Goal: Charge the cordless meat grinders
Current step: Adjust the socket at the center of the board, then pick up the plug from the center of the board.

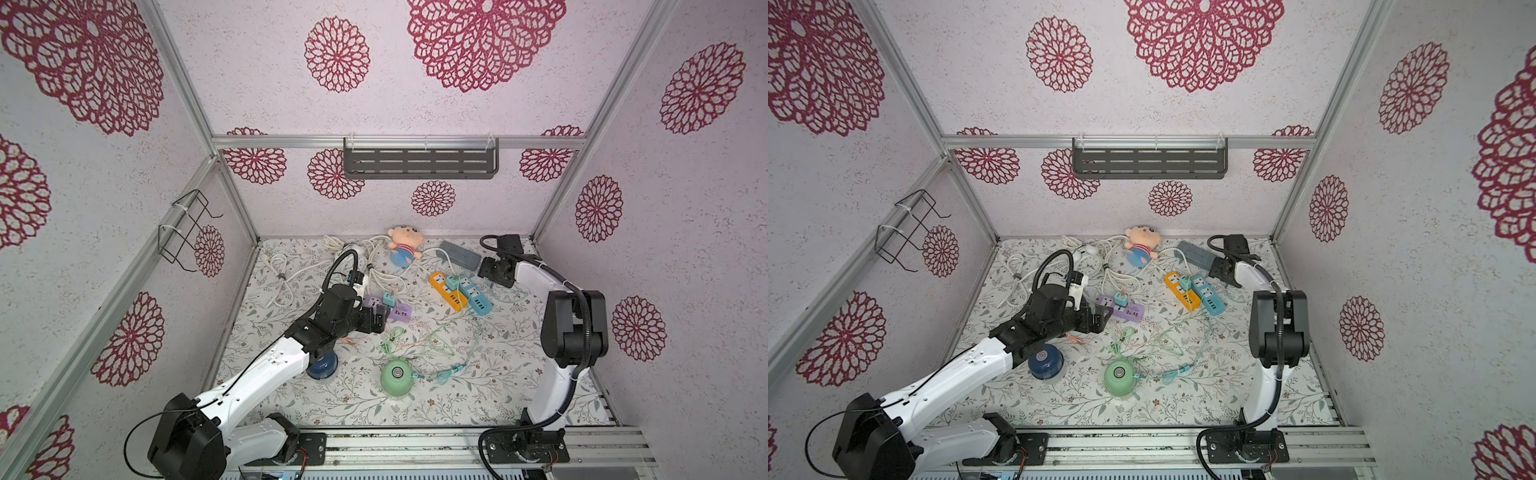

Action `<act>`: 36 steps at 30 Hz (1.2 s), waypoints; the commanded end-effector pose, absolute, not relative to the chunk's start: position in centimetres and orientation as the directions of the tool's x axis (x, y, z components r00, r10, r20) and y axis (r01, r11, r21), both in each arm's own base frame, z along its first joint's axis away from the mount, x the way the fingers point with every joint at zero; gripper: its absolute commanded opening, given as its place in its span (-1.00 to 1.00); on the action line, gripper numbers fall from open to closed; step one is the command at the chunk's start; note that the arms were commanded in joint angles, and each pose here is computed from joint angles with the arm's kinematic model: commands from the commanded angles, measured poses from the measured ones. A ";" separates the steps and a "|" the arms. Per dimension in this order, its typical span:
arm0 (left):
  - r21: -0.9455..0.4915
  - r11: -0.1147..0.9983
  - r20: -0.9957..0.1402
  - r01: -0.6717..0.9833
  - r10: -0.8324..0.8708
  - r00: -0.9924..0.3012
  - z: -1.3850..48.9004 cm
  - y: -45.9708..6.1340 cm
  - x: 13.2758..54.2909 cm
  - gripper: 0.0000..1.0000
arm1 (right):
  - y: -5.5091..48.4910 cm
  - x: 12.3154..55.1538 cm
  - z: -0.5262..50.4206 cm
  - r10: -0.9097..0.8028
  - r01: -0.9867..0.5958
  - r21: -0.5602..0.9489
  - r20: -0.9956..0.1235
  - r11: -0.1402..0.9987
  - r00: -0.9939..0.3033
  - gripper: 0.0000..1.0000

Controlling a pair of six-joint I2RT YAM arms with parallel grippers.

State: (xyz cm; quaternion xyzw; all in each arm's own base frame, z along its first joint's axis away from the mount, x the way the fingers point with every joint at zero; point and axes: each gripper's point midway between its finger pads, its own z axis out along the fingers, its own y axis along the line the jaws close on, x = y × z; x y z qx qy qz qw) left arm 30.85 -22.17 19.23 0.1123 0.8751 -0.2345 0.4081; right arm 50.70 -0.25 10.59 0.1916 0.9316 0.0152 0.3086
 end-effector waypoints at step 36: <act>-0.356 0.824 -0.751 0.441 0.028 -0.660 22.5 -25.3 35.5 0.86 | -3.0 55.3 3.4 0.333 0.346 0.057 -0.456 0.936 -0.825 0.19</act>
